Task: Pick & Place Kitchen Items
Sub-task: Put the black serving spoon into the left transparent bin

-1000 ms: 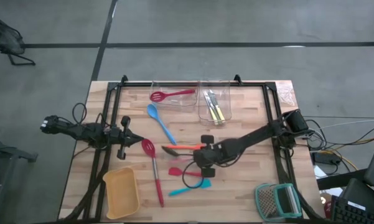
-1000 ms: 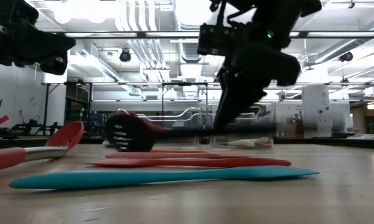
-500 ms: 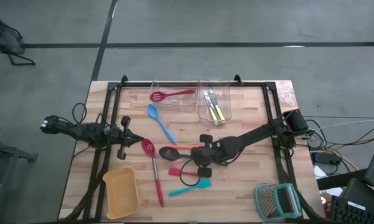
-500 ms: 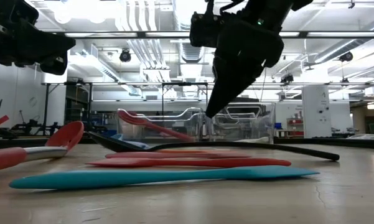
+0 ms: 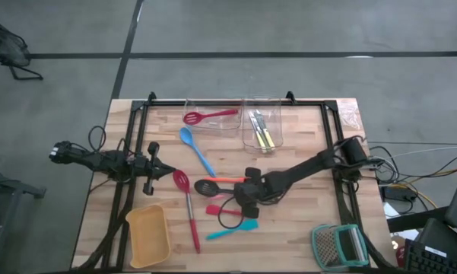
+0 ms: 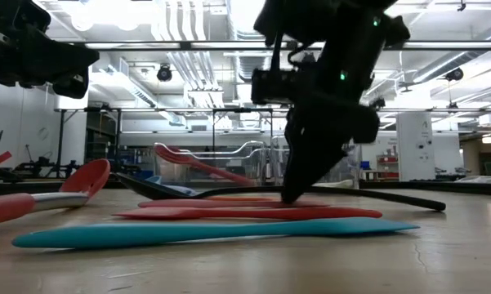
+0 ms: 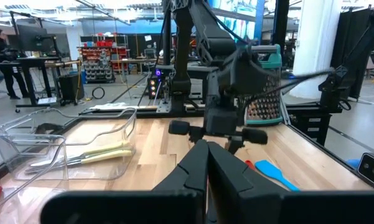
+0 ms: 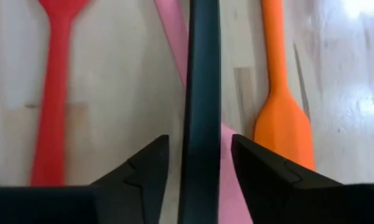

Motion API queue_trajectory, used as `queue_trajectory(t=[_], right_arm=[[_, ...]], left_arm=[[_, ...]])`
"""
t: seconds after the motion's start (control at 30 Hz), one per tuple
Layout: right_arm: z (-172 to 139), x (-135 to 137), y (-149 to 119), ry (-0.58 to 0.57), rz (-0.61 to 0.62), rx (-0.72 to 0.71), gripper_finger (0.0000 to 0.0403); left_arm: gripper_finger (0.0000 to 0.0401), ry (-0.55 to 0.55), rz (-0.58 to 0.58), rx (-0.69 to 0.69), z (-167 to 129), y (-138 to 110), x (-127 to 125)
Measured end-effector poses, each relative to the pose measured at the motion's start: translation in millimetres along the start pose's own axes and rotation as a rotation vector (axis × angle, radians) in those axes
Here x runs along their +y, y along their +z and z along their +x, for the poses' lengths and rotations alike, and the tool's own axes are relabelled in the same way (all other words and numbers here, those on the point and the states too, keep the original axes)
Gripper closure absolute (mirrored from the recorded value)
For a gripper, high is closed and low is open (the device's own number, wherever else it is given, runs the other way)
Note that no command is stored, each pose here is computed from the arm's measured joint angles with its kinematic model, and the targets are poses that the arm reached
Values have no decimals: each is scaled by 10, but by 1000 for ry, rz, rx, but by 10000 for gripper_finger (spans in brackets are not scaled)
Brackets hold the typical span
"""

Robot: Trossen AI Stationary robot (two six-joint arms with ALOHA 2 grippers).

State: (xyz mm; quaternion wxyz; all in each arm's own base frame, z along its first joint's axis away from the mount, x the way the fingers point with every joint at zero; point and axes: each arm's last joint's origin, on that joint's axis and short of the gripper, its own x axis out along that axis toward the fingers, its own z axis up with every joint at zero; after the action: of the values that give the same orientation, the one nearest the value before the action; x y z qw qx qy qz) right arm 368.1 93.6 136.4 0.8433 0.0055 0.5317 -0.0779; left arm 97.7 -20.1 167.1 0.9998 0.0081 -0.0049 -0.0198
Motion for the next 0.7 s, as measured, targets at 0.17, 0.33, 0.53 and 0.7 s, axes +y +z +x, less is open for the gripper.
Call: queue_trajectory(t=[0.17,0.33,0.53,0.7], right_arm=[[44,-14,-9,-9,-9,10,204],[20,-18,-1,-7,-24,5,222],[25,-17,-5,-7,-25,9,283],[17,-18,-3,-5,-33,9,326]], left_arm=[[389,0,0,0,0,0,0],[389,0,0,0,0,-1,0],[389,0,0,0,0,-1,0],[389,0,0,0,0,-1,0]])
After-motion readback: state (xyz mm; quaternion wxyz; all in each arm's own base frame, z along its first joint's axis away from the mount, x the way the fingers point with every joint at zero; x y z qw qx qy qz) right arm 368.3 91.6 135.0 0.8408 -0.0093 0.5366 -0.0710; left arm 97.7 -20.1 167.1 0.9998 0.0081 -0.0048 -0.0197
